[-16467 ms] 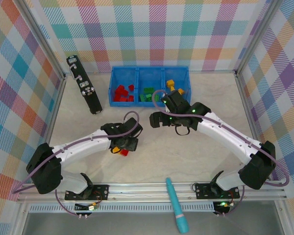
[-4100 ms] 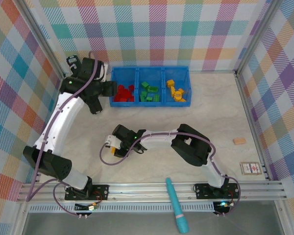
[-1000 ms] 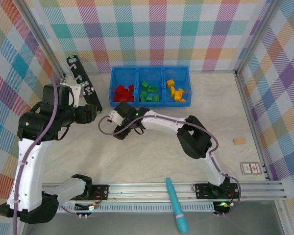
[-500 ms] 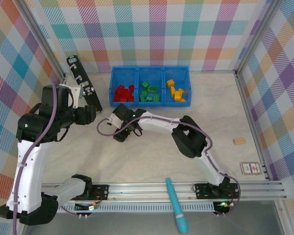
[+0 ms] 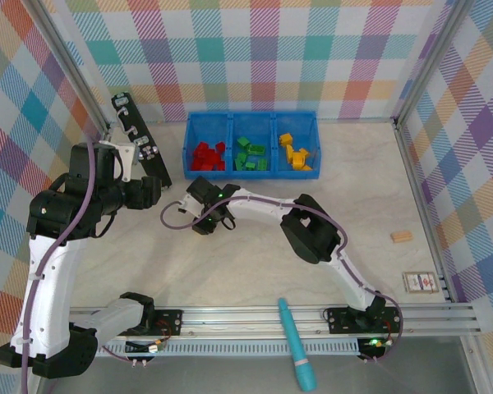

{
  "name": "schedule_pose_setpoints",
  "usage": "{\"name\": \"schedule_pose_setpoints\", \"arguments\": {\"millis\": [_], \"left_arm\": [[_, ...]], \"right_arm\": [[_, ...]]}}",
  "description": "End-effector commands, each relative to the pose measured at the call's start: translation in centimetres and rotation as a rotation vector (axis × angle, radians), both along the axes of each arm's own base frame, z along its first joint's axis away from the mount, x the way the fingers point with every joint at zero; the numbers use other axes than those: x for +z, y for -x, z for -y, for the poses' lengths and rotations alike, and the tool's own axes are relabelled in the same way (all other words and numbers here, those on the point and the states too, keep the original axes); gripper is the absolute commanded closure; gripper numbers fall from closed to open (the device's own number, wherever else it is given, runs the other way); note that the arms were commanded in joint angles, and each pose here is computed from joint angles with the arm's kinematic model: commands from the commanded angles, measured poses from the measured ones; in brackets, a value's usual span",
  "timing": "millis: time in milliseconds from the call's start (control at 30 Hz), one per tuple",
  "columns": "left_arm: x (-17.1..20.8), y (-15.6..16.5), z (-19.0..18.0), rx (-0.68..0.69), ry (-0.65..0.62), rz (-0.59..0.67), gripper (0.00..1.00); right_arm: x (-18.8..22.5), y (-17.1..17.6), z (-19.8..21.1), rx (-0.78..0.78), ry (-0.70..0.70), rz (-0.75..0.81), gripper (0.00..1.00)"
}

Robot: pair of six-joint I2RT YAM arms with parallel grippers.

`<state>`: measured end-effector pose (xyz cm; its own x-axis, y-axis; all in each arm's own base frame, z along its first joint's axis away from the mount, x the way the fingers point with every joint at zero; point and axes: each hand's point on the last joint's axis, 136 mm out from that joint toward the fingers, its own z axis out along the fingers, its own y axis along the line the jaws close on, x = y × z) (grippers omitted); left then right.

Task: Sort the legos into containers by color
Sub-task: Pick up the lego from the center of the table, then place the lego in the container.

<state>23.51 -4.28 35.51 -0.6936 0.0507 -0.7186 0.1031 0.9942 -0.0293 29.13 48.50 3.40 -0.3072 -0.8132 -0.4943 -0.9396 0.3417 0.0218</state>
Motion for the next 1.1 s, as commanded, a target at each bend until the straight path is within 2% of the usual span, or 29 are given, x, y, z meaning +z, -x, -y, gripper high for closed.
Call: {"name": "schedule_pose_setpoints", "arguments": {"millis": [0, 167, 400, 500, 767, 933, 1067], "left_arm": [[-0.6, 0.0, -0.6, 0.018, -0.022, -0.024, 0.25], [-1.0, -0.8, -0.5, 0.019, -0.030, -0.037, 0.25], [-0.5, -2.4, -0.3, 0.020, -0.020, 0.050, 0.22], [-1.0, -3.6, -0.2, 0.031, -0.022, 0.085, 0.20], [-2.6, -7.9, 0.7, 0.101, 0.088, 0.201, 0.14], [-4.0, -10.0, 1.1, 0.129, 0.125, 0.208, 0.11], [-6.0, -11.3, 1.4, 0.152, 0.154, 0.208, 0.10]], "right_arm": [[0.8, 0.7, 0.4, 0.023, -0.006, -0.008, 0.76], [4.8, -1.2, 4.0, -0.059, -0.034, 0.024, 0.78], [14.2, -6.2, 14.4, -0.282, -0.090, 0.176, 0.78], [16.3, -8.8, 18.9, -0.387, -0.100, 0.237, 0.77], [16.8, -17.0, 26.8, -0.608, -0.197, 0.357, 0.76], [15.1, -21.5, 28.5, -0.658, -0.166, 0.368, 0.76], [12.2, -24.6, 29.4, -0.680, -0.141, 0.367, 0.76]]}}
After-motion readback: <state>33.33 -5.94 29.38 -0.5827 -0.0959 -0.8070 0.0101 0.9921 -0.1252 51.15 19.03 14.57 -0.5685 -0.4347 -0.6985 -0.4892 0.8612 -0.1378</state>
